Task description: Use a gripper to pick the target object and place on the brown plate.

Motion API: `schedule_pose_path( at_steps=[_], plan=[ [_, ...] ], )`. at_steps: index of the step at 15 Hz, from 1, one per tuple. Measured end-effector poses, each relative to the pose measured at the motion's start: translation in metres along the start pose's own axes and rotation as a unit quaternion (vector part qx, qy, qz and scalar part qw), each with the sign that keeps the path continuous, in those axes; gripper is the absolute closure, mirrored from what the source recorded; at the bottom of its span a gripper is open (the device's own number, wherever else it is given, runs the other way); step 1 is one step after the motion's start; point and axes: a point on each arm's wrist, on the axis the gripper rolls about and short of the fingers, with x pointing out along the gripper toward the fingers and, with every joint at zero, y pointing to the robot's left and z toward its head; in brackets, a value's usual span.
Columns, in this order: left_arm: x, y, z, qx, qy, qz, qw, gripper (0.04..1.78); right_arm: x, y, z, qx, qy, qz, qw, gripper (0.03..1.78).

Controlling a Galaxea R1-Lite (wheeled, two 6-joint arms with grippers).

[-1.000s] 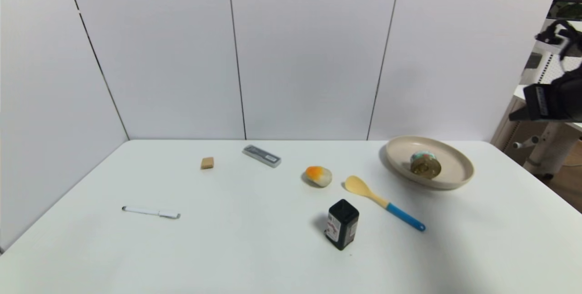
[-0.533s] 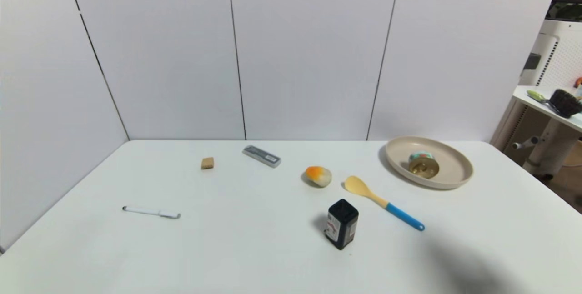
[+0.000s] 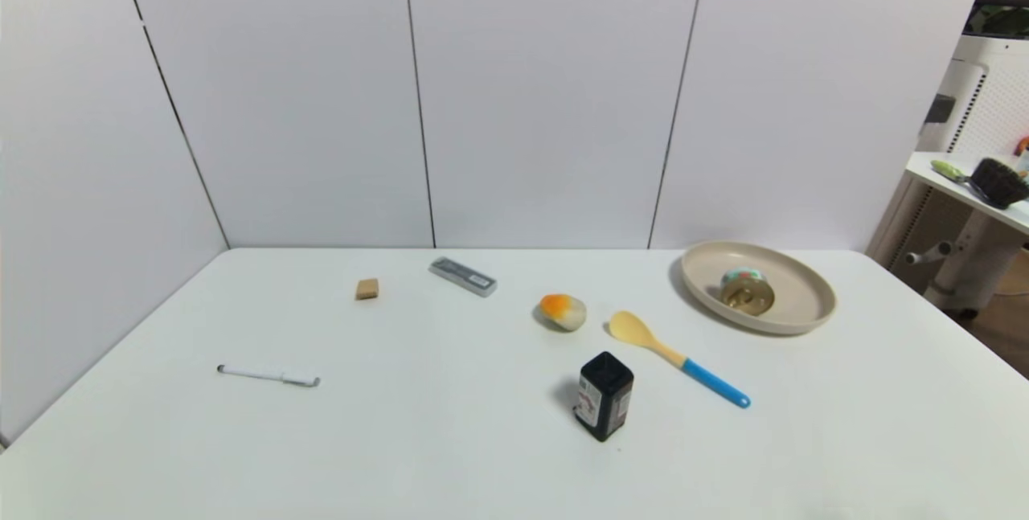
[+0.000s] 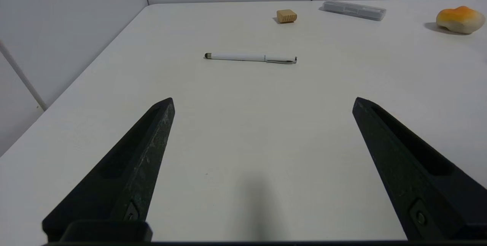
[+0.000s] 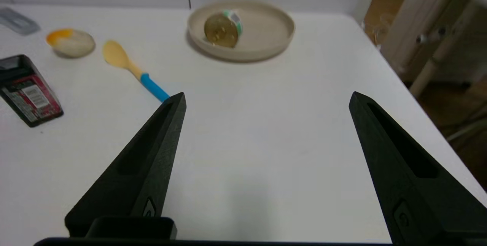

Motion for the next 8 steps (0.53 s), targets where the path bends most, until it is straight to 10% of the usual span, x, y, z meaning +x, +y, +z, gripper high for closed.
schedule_pose_path(
  at_steps=[4,8],
  plan=[
    [0.0,0.0,0.0,0.0,0.0,0.0,1.0,0.13,-0.014,0.003,-0.042,-0.009,-0.067,0.026,0.9974,0.23],
    [0.0,0.0,0.0,0.0,0.0,0.0,1.0,0.13,-0.024,0.005,-0.074,-0.008,-0.038,0.046,0.9982,0.18]
  ],
)
